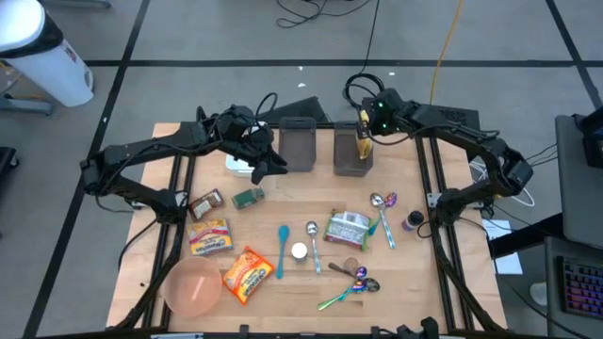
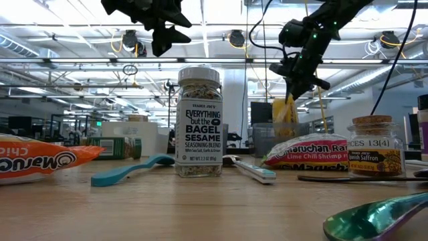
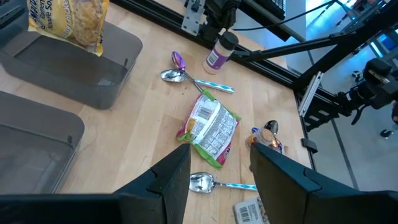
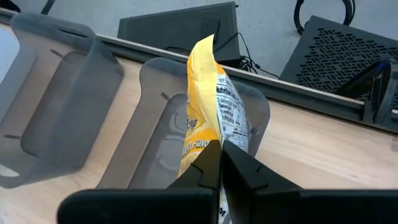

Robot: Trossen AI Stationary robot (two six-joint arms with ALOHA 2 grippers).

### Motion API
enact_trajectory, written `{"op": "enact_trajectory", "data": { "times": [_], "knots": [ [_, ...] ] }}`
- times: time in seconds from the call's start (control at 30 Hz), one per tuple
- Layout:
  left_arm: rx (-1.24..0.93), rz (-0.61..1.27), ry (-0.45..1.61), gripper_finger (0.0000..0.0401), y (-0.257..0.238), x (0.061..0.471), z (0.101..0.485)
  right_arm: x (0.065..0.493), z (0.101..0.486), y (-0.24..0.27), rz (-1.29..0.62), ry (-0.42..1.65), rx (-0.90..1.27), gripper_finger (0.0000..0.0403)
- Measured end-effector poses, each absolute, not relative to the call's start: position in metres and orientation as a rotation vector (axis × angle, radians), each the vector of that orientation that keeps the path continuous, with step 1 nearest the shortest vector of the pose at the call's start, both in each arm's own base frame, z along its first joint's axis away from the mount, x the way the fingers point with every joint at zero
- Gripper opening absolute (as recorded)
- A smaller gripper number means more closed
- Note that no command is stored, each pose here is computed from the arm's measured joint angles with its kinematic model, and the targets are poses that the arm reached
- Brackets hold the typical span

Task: Pick & Place Food Item
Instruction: Put the yellow noodle pack into the right black bin

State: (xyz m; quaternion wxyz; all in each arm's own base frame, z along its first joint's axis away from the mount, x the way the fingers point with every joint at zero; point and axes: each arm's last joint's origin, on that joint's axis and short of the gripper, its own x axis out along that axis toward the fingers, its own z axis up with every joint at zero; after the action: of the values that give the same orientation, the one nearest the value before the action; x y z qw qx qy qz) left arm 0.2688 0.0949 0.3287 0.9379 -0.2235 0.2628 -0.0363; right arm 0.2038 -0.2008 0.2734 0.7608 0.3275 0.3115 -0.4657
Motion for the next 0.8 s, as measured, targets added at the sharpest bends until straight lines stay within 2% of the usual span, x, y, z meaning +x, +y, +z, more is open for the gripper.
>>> {"op": "enact_trajectory", "data": {
  "times": [0.47, 0.8],
  "knots": [
    [-0.464, -0.072, 0.537, 0.0175, 0.095, 0.269, 0.329, 0.203, 0.245, -0.2, -1.035, 0.618, 0.766, 0.0],
    [-0.464, -0.071, 0.537, 0.0175, 0.095, 0.269, 0.329, 0.202, 0.245, -0.202, -1.065, 0.605, 0.752, 0.0]
  ]
}}
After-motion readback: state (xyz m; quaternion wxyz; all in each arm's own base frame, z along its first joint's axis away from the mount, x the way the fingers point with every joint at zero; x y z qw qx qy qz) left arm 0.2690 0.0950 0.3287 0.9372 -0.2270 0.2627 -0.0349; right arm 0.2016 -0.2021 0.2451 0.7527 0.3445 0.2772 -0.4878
